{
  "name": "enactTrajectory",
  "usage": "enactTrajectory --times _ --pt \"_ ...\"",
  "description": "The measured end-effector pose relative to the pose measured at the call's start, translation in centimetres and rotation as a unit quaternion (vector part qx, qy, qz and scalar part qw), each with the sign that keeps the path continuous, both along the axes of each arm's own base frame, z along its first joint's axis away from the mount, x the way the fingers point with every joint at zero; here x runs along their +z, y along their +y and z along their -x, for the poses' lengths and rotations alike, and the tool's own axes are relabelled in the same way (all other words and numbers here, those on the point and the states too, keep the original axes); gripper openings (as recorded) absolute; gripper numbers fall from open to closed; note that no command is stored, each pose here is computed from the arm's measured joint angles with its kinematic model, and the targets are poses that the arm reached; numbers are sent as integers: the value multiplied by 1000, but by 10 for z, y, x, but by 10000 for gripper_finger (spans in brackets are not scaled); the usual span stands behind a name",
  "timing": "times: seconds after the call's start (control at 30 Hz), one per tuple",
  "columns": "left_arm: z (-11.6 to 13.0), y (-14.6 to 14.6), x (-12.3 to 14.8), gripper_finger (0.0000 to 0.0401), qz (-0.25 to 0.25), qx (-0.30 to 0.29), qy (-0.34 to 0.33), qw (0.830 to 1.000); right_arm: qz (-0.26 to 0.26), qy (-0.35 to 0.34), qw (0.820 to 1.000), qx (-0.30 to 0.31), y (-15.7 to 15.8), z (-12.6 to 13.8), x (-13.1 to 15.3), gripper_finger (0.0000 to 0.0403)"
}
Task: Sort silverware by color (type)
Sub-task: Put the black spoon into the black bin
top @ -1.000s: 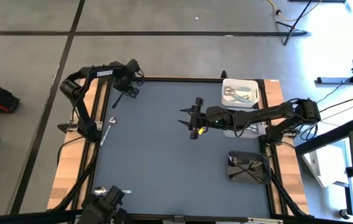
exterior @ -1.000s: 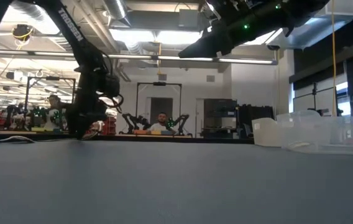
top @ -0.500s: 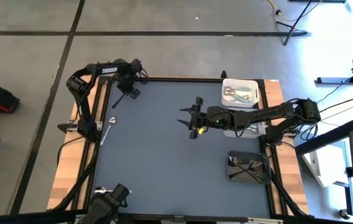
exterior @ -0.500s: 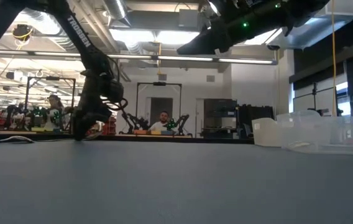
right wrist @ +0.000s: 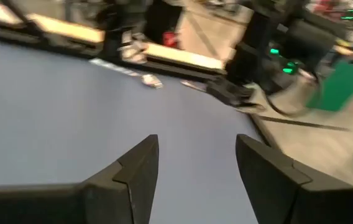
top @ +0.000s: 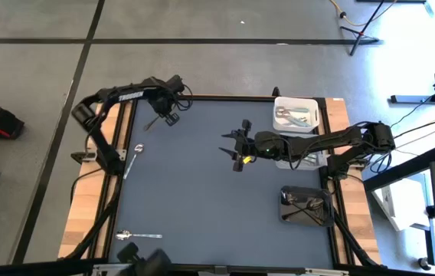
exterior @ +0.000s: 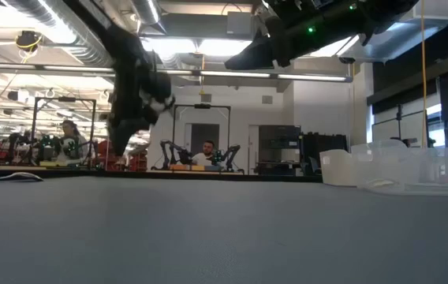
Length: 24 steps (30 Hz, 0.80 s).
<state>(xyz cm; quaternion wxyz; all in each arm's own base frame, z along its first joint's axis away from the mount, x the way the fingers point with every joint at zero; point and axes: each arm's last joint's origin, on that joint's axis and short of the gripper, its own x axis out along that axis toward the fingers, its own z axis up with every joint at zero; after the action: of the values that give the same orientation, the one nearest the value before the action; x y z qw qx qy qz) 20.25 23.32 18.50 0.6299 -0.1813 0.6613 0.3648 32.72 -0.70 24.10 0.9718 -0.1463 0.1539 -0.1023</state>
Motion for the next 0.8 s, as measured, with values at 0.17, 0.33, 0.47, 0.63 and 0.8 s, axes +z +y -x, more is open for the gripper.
enactTrajectory --times 0.17,0.33,0.47,0.63,0.8 --pt "-27 -48 52 7 -93 -88 -95 987 -9 -13 999 -44 -2 0 2 218" --pt "-40 -111 80 10 -177 -193 -210 942 -21 -18 998 -49 -3 0 2 266" --pt "-39 -159 77 10 -211 -272 -289 893 -2 -24 999 -39 -2 -1 4 296" --pt "-35 -201 54 11 -236 -327 -368 838 -11 -39 999 4 0 -2 7 302" --pt "-32 -228 18 12 -276 -322 -393 816 -21 -63 997 51 3 -3 12 294"
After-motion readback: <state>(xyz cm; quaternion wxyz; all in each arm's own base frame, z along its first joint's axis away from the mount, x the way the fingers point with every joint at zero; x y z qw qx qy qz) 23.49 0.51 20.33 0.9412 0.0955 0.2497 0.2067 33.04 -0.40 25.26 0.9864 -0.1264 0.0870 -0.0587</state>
